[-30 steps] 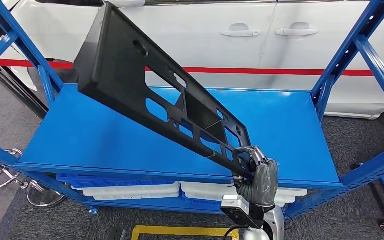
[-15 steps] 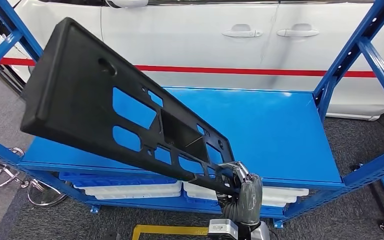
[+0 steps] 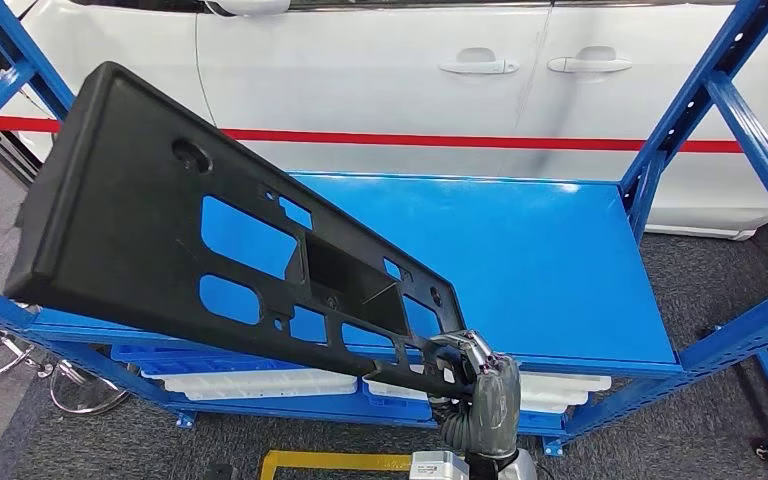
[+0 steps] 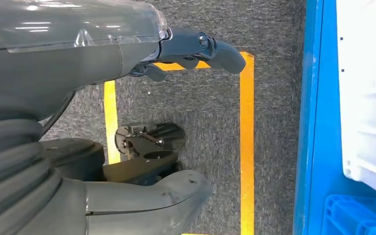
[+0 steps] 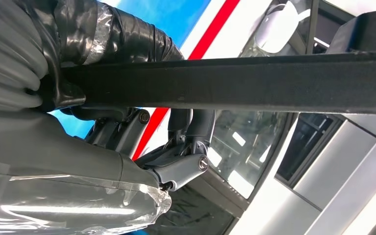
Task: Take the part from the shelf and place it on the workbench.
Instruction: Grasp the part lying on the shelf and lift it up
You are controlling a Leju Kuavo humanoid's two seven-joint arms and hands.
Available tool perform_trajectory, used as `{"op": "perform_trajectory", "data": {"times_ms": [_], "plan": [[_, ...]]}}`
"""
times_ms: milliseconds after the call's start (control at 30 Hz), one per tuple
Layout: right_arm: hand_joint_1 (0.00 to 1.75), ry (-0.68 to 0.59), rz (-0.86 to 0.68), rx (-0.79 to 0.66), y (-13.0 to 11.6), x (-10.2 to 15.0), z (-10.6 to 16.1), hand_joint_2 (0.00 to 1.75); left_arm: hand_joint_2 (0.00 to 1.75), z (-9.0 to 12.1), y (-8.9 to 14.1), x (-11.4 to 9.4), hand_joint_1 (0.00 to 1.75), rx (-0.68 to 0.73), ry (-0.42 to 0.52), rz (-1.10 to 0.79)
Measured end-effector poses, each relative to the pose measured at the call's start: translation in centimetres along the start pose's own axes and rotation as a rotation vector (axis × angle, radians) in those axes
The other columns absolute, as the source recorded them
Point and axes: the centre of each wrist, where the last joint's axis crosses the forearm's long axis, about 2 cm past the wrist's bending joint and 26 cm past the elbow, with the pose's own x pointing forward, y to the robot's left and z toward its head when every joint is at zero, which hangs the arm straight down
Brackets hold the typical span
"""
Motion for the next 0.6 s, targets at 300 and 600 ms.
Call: {"op": "perform_trajectory", "data": {"times_ms": [300,600], "plan": [[1.75,0.002,0.0,0.001,0.05,0.04,0.02,1.75,1.75,0.15,-0.08,-0.21,0.0,-0.024,0.019,0.067],[1.75,-0.005,0.003,0.002,0.01,0.05,0.0,1.75,1.75,0.13,-0.03,-0.2,0.0,-0.013,0.051,0.066]]}}
